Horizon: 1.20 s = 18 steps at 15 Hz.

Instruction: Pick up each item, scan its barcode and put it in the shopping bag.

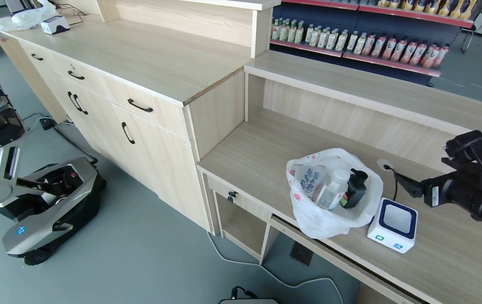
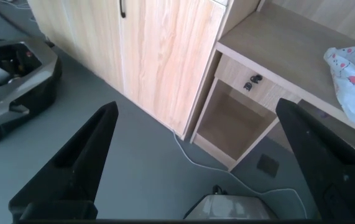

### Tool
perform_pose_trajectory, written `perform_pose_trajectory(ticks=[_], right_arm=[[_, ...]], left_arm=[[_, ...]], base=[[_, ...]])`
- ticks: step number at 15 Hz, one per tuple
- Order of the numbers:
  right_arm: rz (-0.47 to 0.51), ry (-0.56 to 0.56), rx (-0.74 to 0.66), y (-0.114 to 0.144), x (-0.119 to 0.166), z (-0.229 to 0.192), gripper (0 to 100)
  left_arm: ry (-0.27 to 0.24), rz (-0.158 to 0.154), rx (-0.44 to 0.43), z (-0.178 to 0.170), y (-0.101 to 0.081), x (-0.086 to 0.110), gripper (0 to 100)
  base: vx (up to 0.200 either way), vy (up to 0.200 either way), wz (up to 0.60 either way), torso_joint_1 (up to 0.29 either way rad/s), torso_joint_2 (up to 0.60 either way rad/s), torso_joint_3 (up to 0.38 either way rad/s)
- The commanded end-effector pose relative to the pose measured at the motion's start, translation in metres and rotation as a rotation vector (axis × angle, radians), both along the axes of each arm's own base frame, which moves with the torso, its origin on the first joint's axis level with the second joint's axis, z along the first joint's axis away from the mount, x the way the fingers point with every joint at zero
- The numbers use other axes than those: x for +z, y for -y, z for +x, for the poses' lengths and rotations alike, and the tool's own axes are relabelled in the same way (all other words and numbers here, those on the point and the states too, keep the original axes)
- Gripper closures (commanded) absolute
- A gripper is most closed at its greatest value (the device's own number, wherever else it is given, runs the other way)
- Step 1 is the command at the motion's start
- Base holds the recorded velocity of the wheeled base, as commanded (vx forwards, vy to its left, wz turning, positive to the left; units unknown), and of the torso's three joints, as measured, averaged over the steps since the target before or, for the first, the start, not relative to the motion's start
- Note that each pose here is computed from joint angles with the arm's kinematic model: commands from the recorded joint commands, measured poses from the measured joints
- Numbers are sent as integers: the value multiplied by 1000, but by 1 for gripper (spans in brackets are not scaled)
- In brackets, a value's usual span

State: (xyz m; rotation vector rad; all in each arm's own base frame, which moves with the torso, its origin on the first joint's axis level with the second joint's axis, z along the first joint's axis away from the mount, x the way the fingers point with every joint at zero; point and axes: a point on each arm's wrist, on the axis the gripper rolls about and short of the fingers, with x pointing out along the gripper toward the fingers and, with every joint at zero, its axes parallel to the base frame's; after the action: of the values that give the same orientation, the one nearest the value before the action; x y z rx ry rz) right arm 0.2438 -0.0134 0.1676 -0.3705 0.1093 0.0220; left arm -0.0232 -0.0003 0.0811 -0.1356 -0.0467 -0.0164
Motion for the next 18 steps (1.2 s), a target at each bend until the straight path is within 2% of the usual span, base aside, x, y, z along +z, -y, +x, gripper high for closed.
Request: perform_pose_trajectory(ticks=[1, 4, 9, 12, 14, 16, 18], right_arm=[[-16, 141, -76, 18, 34, -24, 0], [-21, 167, -128, 25, 46, -38, 0], [1, 113, -217, 32, 43, -65, 0], [46, 66, -287, 28, 22, -88, 0], [110, 33, -312, 23, 3, -106, 0], [198, 42, -319, 18, -8, -127, 0], [234, 27, -302, 10, -28, -153, 0]], left_arm=[[0, -1, 1, 0, 0, 0, 0], [1, -1, 1, 0, 0, 0, 0], [1, -1, 1, 0, 0, 0, 0], [1, -1, 1, 0, 0, 0, 0], [1, -1, 1, 0, 0, 0, 0], [0, -1, 1, 0, 0, 0, 0], [1, -1, 1, 0, 0, 0, 0]], base=[[0, 0, -600, 12, 2, 2], [0, 0, -600, 1, 1, 4], [0, 0, -600, 3, 2, 0], [0, 0, -600, 4, 1, 4], [0, 0, -600, 2, -2, 2], [0, 0, 0, 0, 0, 0], [0, 0, 0, 0, 0, 0]])
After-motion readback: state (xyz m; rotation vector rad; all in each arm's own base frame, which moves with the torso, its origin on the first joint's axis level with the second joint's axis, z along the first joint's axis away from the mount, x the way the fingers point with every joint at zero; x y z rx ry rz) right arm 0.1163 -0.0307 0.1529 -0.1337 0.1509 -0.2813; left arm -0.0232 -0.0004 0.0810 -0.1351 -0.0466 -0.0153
